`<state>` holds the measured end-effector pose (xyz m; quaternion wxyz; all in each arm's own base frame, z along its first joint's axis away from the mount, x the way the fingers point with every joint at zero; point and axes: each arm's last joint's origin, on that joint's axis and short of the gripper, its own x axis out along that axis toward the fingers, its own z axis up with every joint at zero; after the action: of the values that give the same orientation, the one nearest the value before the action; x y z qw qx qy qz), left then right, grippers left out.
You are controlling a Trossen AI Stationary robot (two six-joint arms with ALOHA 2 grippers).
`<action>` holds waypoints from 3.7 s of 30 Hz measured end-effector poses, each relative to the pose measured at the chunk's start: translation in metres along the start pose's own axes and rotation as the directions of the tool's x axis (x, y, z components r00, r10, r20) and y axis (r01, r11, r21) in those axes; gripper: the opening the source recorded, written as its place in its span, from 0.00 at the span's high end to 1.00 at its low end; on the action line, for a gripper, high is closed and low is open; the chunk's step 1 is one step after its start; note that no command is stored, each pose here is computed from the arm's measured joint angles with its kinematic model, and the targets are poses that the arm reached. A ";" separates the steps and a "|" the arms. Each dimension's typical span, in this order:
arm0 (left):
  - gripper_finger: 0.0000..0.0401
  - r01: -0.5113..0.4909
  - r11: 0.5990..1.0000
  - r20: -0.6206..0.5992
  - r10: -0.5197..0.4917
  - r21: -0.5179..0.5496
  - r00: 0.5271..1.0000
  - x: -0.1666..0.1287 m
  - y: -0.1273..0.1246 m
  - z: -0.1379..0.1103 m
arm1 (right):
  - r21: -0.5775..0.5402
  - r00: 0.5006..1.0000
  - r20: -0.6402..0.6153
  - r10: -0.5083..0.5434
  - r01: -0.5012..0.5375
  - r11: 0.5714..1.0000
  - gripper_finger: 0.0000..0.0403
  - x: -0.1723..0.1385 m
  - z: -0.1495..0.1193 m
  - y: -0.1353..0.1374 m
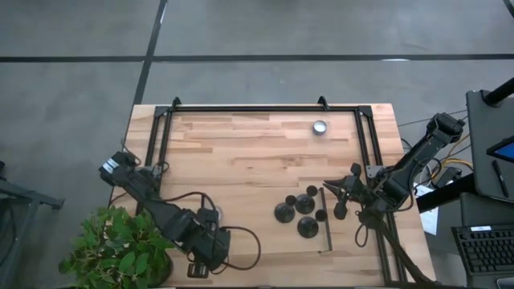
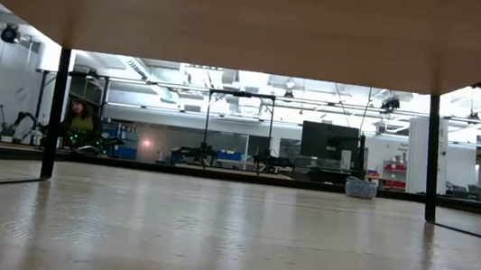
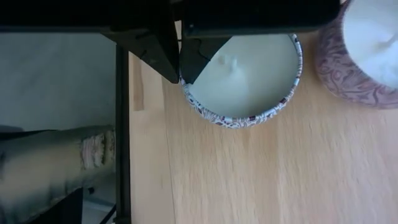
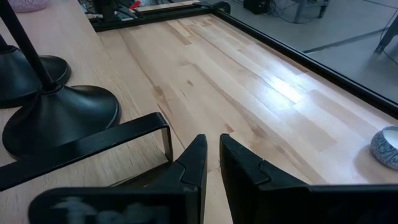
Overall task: Pick & Place candle stick holders
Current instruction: Put the left scented candle on the shelf
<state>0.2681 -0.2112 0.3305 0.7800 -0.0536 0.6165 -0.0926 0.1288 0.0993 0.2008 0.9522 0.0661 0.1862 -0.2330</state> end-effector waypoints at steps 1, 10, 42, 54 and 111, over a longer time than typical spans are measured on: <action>1.00 0.001 1.000 -0.001 -0.001 -0.007 1.000 0.000 0.000 0.000 | -0.002 1.000 0.000 0.000 0.000 1.000 0.90 0.000 0.000 0.000; 0.95 0.004 0.998 -0.003 -0.004 -0.068 1.000 0.000 -0.001 0.000 | -0.003 1.000 0.000 0.000 0.000 1.000 0.90 0.000 0.000 0.000; 0.81 -0.147 0.986 0.109 0.155 -0.075 0.982 -0.033 0.025 -0.002 | -0.002 1.000 -0.006 0.005 -0.005 1.000 0.90 0.000 0.000 0.000; 0.99 -0.298 0.953 0.099 0.303 -0.063 0.948 -0.047 0.075 0.009 | -0.004 1.000 -0.006 0.005 -0.005 1.000 0.90 0.000 0.000 0.000; 1.00 -0.143 0.985 -0.134 0.130 -0.094 0.982 -0.016 0.090 -0.001 | -0.007 1.000 -0.014 0.011 -0.011 1.000 0.90 0.000 0.000 0.000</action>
<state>0.2706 -0.1202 0.3280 0.7399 -0.0452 0.6712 -0.0103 0.1287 0.0997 0.2005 0.9523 0.0654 0.1935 -0.2268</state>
